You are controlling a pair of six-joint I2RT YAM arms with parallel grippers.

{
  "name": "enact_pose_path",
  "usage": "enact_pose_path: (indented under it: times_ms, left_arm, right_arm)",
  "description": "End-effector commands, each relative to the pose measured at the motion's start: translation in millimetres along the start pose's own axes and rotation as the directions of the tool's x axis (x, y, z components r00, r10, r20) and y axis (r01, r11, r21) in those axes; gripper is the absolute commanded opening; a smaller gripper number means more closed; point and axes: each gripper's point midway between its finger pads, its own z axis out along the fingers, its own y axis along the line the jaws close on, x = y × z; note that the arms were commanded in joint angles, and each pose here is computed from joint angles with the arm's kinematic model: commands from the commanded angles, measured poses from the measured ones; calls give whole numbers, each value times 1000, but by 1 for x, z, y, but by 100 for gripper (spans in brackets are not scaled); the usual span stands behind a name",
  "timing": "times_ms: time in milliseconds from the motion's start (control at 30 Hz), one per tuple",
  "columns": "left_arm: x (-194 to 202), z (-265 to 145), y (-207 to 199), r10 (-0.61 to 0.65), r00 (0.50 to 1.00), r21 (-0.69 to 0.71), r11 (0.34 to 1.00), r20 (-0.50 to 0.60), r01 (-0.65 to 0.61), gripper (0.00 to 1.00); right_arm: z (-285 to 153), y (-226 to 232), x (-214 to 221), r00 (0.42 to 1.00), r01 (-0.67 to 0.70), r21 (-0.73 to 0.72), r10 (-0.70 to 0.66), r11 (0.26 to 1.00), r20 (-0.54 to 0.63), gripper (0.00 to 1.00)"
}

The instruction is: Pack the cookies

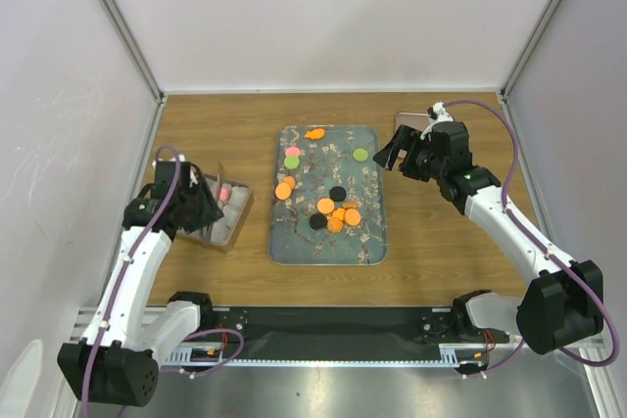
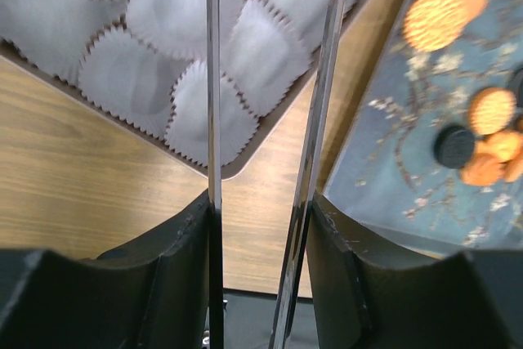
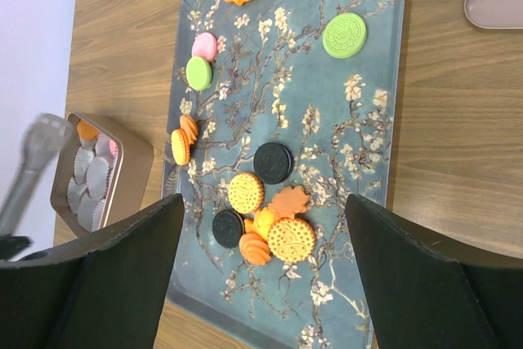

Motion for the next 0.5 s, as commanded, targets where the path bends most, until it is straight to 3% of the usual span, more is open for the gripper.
enact_pose_path:
  times_ms: [0, 133, 267, 467]
  left_arm:
    - [-36, -34, -21, 38, 989, 70, 996, 141, -49, 50]
    - [-48, -43, -56, 109, 979, 95, 987, 169, -126, 50]
    - [-46, -40, -123, 244, 955, 157, 950, 167, -270, 51]
    - [-38, 1, -208, 390, 913, 209, 889, 118, -407, 52]
  right_arm:
    - [-2, 12, -11, 999, 19, -40, -17, 999, 38, 87]
    - [-3, 10, -13, 999, 23, -26, -22, 999, 48, 87]
    - [-3, 7, -15, 998, 25, -12, -25, 1000, 52, 87]
    - [-5, 6, -18, 997, 31, 0, -31, 1000, 65, 87]
